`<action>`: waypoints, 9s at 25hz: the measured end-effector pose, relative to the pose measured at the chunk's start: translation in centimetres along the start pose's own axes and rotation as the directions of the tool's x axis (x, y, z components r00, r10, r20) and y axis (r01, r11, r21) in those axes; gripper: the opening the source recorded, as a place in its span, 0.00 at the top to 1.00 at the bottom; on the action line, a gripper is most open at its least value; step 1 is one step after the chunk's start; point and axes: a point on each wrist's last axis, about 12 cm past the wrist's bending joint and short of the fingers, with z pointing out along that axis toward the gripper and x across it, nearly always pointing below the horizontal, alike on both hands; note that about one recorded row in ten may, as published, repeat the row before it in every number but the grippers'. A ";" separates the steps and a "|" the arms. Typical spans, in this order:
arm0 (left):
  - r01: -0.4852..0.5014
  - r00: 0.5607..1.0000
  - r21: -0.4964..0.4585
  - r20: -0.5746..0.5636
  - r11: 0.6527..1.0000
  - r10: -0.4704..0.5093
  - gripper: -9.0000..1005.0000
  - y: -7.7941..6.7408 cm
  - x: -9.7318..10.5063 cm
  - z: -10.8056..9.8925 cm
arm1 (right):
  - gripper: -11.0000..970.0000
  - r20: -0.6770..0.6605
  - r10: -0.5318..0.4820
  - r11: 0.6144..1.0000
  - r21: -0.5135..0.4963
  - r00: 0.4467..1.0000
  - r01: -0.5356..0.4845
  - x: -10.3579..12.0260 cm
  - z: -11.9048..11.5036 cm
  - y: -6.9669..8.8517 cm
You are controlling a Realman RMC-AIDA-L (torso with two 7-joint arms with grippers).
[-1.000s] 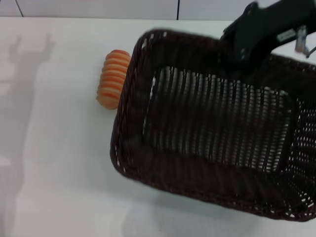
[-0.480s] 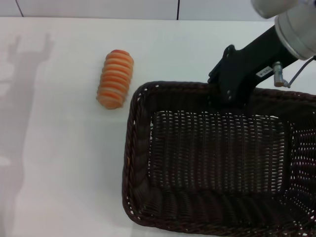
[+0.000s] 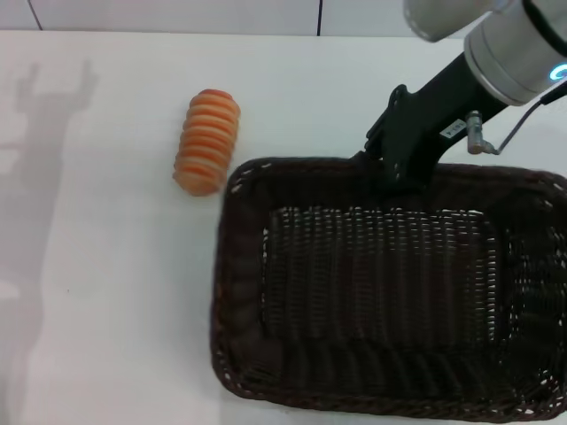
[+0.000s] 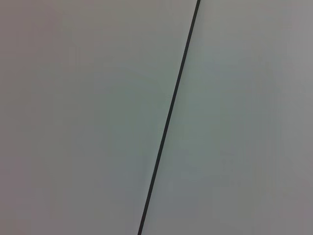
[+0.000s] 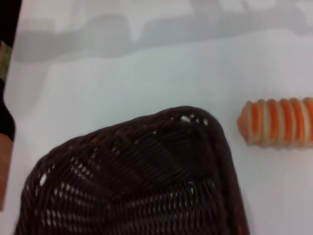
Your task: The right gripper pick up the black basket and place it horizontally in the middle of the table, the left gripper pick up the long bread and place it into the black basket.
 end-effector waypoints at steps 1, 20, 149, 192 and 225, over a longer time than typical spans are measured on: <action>0.000 1.000 0.000 0.000 1.000 0.000 0.22 0.0 0.0 0.0 | 0.78 -0.010 -0.003 1.000 0.007 1.000 0.003 -0.1 0.1 0.0; 0.045 0.999 -0.003 0.022 0.999 -0.045 0.22 0.9 0.0 -1.8 | 0.55 -0.088 0.120 0.881 0.469 0.989 -0.065 0.6 -1.2 -3.8; -0.208 0.232 0.387 -0.873 0.898 0.429 0.26 -16.6 2.3 5.5 | 0.55 0.726 -0.213 -0.142 0.639 0.654 -0.756 26.9 6.7 5.4; 0.073 0.446 0.847 -0.501 0.527 0.742 0.59 -20.7 -12.6 2.0 | 0.55 0.719 -0.226 -0.168 0.636 0.657 -0.753 27.4 6.3 5.8; -0.065 0.589 0.917 -0.283 0.394 0.757 0.15 -20.8 -11.1 0.5 | 0.55 0.717 -0.242 -0.173 0.631 0.653 -0.756 27.3 6.1 6.0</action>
